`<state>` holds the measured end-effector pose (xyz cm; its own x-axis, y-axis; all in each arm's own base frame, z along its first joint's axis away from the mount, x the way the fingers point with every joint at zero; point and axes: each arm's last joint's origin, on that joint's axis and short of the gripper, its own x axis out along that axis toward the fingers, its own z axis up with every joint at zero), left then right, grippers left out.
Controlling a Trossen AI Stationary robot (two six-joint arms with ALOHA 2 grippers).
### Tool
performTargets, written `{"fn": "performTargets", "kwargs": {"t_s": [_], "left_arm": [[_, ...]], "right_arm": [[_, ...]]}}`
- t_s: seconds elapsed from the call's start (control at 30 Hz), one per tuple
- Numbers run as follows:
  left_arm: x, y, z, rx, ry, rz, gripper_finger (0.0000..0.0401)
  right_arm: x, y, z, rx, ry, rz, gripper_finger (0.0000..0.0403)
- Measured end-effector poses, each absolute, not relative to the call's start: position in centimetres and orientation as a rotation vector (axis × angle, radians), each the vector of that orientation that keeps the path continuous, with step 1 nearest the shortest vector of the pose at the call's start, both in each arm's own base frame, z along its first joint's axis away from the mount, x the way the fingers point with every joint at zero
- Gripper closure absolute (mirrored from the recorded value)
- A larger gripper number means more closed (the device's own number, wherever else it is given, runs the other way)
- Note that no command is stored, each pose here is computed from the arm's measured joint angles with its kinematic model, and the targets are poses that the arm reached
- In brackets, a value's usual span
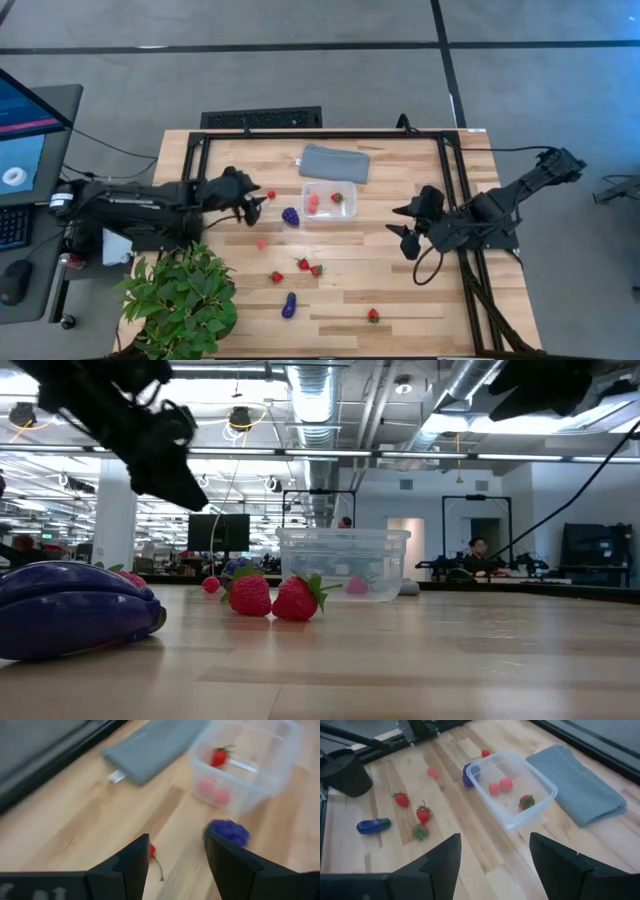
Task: Pick and placing Produce into tupperware
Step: Put the red cherry into the transparent bin
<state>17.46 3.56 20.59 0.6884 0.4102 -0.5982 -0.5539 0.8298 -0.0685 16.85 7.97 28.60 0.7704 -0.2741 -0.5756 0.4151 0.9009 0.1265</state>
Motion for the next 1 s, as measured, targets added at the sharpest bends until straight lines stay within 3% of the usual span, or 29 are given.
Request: {"fn": "performTargets", "kwargs": {"t_s": [0.27,0.77,1.0], "left_arm": [[20.4,7.3,19.8,-0.646,0.731,0.607,0.0218],[24.2,10.0,19.4,-0.699,1.036,0.736,0.0218],[24.8,10.2,18.6,-0.737,1.065,0.763,0.0218]], "right_arm": [[16.4,8.6,28.5,0.239,0.574,-0.371,0.0143],[16.0,9.2,28.5,0.228,0.587,-0.336,0.0143],[15.5,9.4,28.3,0.224,0.597,-0.351,0.0143]]}}
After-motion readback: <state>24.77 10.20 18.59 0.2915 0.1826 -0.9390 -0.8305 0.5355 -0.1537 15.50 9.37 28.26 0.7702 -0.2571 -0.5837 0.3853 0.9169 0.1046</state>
